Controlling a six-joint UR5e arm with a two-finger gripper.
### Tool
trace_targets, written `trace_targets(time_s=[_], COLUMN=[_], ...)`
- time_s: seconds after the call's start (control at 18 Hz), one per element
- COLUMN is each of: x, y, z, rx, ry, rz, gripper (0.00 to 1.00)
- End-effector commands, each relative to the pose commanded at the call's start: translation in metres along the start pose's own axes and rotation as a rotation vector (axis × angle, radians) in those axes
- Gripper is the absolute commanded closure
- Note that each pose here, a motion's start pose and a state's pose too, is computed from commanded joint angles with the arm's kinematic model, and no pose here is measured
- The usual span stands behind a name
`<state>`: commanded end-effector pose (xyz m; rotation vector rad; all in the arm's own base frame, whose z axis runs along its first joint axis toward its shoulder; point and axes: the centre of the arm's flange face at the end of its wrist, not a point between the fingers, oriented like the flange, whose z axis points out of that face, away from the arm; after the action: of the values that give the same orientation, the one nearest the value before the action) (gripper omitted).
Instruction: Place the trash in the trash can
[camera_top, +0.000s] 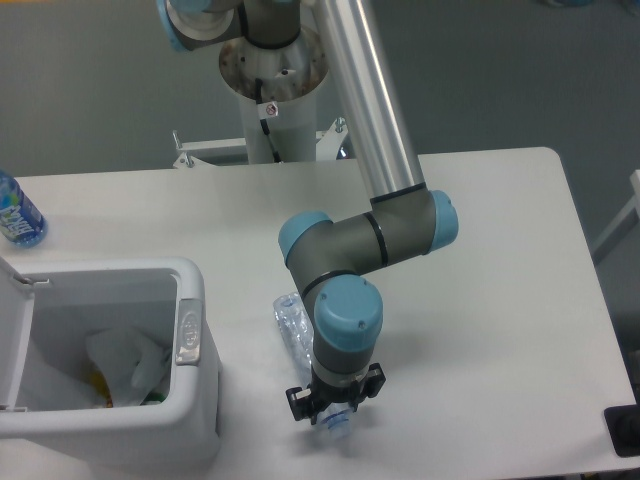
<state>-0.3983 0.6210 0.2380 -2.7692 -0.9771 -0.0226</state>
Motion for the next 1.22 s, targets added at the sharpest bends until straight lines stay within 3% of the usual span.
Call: trace_targets(time_s=[0.28, 0.83, 1.0, 1.22], x=[-0.015, -0.044, -0.038, -0.019], y=[-0.007, -0.039, -0.049, -0.049], z=[-0.058, -0.270, -0.320, -0.358], rx=[0.088, 0.505, 0.637, 0.760], ry=[0.003, 0.229, 0.216, 0.206], rz=[0.012, -0.023, 0.013, 0.070], gripper=[0.44, 0.45, 0.45, 0.45])
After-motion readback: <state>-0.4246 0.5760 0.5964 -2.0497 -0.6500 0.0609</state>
